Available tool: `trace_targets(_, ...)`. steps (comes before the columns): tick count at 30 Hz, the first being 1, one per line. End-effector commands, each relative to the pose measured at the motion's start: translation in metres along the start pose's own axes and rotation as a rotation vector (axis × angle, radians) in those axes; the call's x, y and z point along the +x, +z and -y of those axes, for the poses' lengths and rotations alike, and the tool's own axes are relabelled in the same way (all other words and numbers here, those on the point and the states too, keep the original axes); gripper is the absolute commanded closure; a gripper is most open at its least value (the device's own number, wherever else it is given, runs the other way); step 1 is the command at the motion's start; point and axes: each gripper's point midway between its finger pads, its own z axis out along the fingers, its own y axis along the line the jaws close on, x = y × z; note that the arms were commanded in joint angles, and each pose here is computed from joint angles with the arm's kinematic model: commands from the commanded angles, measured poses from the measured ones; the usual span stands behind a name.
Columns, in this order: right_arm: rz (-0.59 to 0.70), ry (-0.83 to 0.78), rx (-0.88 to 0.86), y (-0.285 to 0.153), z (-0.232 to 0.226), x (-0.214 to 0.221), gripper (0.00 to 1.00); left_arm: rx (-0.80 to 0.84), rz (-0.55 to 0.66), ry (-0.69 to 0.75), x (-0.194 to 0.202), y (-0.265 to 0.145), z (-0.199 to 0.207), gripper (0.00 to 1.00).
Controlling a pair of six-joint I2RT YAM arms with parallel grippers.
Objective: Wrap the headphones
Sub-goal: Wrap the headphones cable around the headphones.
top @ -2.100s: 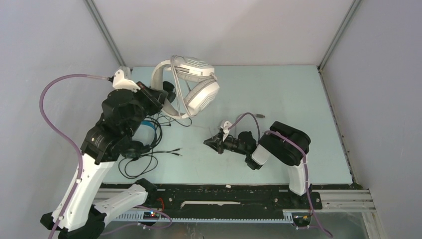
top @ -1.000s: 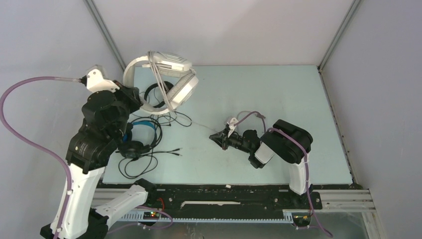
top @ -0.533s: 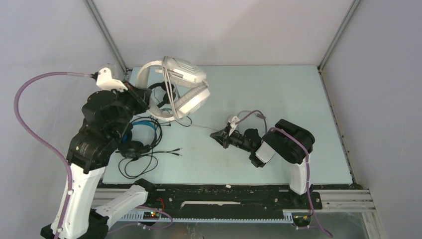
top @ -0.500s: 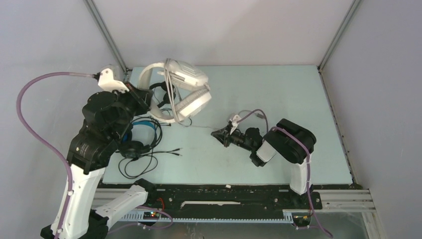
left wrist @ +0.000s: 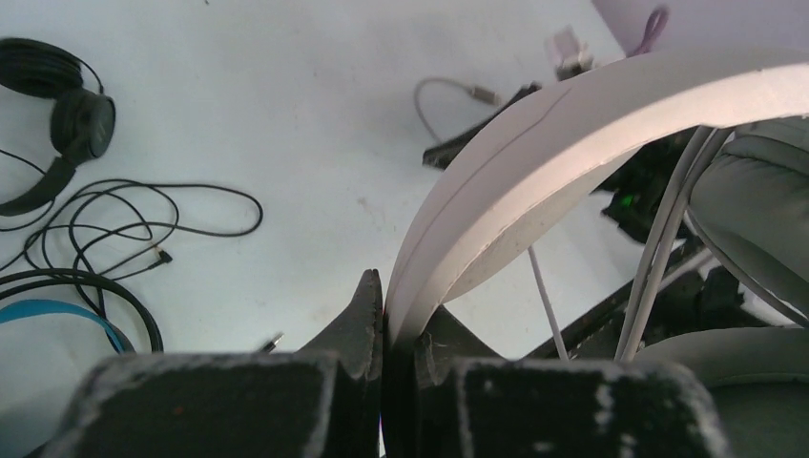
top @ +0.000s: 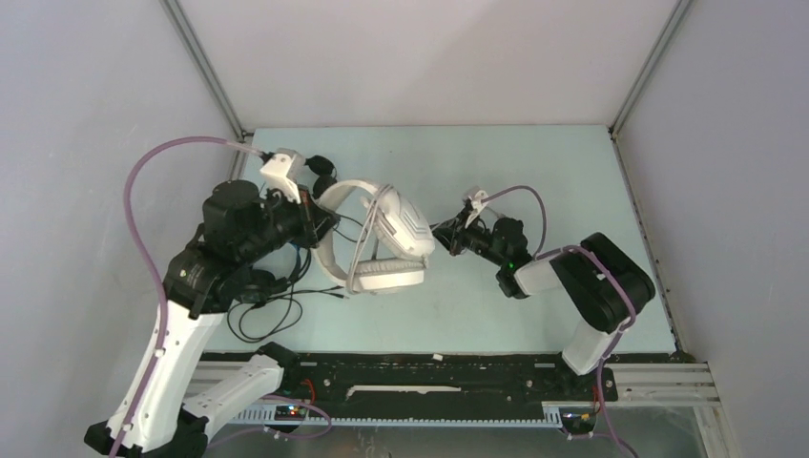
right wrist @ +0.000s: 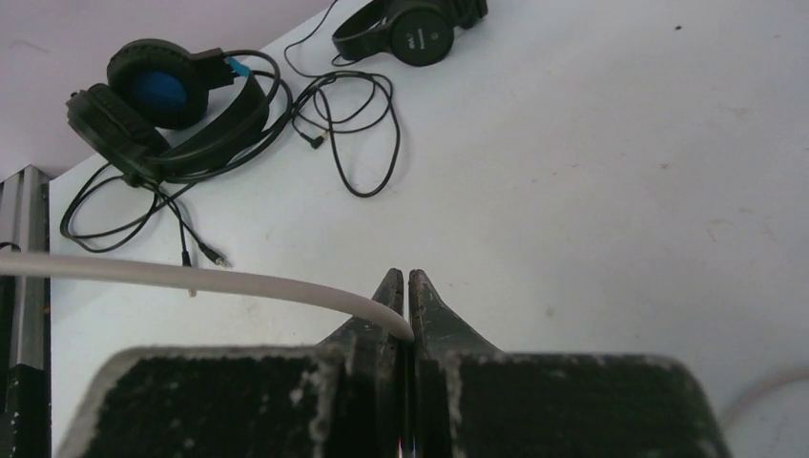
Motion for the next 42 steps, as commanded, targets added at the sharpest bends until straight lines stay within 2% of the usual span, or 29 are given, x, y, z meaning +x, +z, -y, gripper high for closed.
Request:
trace_targets(1, -0.046, 0.031, 0.058, -0.001, 0.013, -0.022, 1.0, 0.179, 0.075, 0.103, -0.008, -0.004, 0.027, 1.0)
trace_targets(10, -0.251, 0.051, 0.108, -0.009, 0.005, -0.052, 1.0, 0.087, -0.066, 0.301, 0.035, 0.014, -0.008, 1.0)
trace_targets(19, -0.33, 0.13, -0.078, -0.019, -0.051, -0.101, 1.0, -0.134, -0.121, 0.498, 0.052, 0.029, -0.054, 1.0)
trace_targets(23, -0.38, 0.191, -0.159, -0.029, -0.074, -0.109, 1.0, -0.23, -0.124, 0.587, 0.05, 0.032, -0.065, 1.0)
trace_targets(35, -0.331, 0.288, -0.338, -0.04, -0.12, -0.145, 1.0, -0.379, -0.104, 0.704, 0.041, 0.03, -0.08, 1.0)
trace_targets(42, -0.276, 0.308, -0.441, -0.041, -0.149, -0.168, 1.0, -0.345, -0.073, 0.717, 0.043, 0.03, -0.075, 1.0)
